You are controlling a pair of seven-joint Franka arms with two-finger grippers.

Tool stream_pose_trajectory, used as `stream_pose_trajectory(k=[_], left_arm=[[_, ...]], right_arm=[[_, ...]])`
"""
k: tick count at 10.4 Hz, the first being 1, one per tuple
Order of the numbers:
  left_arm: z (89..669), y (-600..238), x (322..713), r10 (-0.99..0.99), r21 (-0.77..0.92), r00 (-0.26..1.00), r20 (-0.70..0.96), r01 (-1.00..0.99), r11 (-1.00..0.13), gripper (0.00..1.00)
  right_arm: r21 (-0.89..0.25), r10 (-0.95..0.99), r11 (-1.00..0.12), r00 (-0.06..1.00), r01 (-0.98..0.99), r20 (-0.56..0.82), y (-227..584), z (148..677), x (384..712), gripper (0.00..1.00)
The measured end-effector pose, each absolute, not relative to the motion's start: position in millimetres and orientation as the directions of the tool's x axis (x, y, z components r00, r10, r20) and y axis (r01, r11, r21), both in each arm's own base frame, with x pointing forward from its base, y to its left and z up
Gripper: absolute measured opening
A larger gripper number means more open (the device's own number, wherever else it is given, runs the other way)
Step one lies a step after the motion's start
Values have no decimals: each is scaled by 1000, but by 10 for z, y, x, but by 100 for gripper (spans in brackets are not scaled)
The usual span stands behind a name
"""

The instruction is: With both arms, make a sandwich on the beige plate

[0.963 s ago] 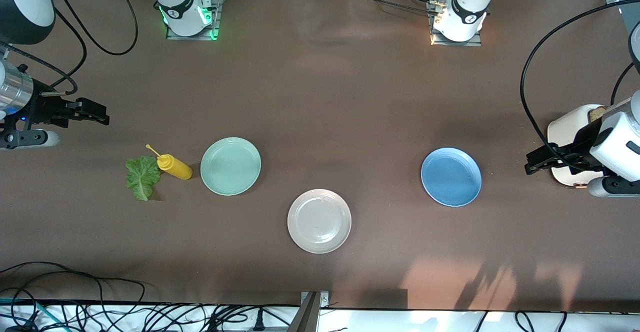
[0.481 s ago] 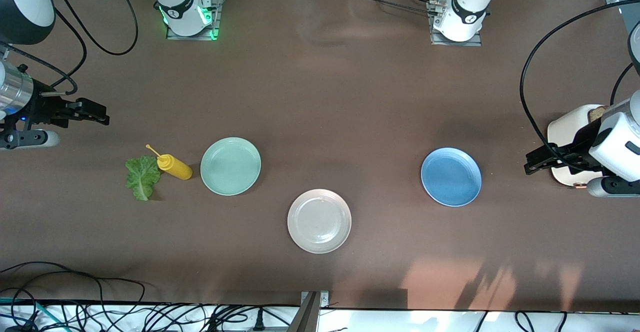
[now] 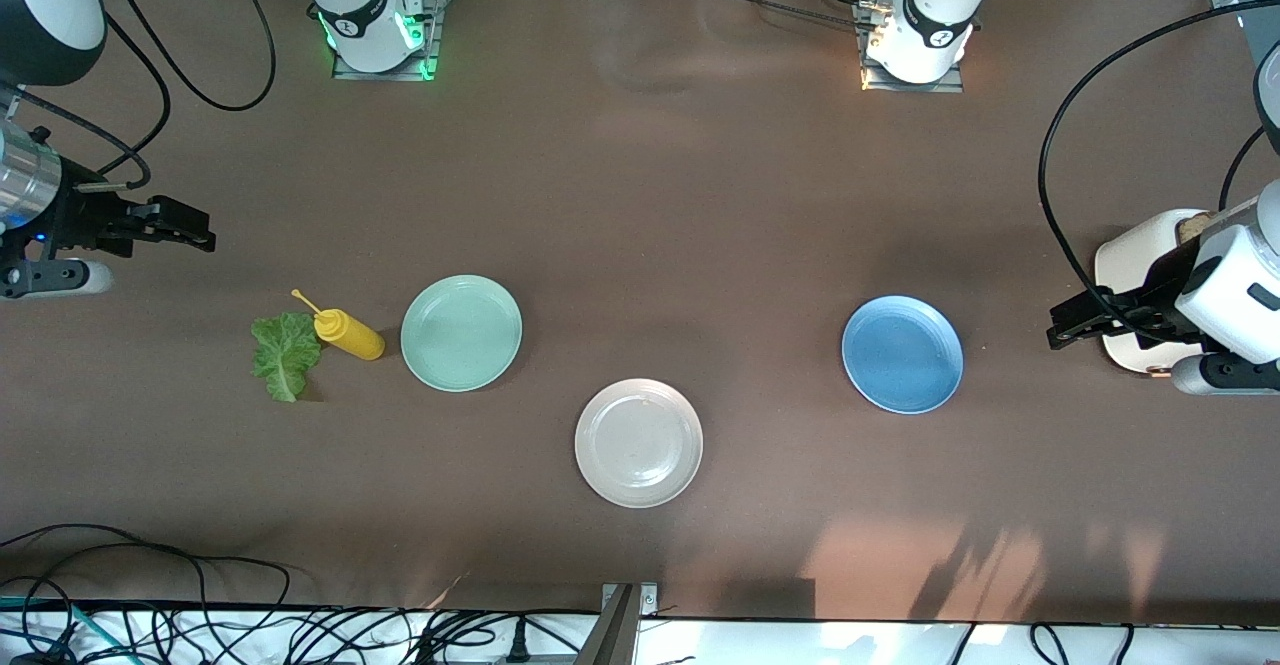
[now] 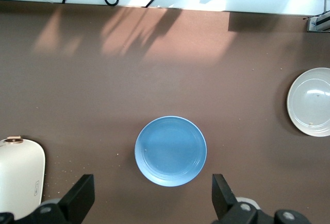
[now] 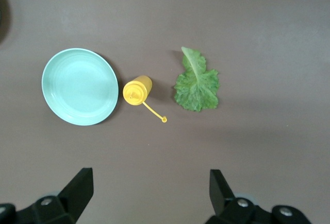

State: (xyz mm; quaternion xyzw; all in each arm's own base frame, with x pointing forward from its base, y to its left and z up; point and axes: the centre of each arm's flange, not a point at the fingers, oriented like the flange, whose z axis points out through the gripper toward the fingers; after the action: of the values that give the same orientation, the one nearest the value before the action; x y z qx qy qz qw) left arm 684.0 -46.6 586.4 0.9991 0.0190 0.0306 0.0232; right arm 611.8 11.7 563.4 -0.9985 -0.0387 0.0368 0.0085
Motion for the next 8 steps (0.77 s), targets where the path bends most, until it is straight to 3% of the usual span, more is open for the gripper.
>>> stream_pose_trajectory(k=[4, 8], left_arm=[[5822, -448, 6807, 40, 40, 999, 24, 39, -998, 100], [5796, -375, 6809, 52, 36, 999, 16, 51, -998, 100]], right_arm=[[-27, 82, -996, 995, 80, -59, 134, 6009, 6055, 100], [-28, 85, -996, 993, 83, -80, 155, 5787, 6174, 100]])
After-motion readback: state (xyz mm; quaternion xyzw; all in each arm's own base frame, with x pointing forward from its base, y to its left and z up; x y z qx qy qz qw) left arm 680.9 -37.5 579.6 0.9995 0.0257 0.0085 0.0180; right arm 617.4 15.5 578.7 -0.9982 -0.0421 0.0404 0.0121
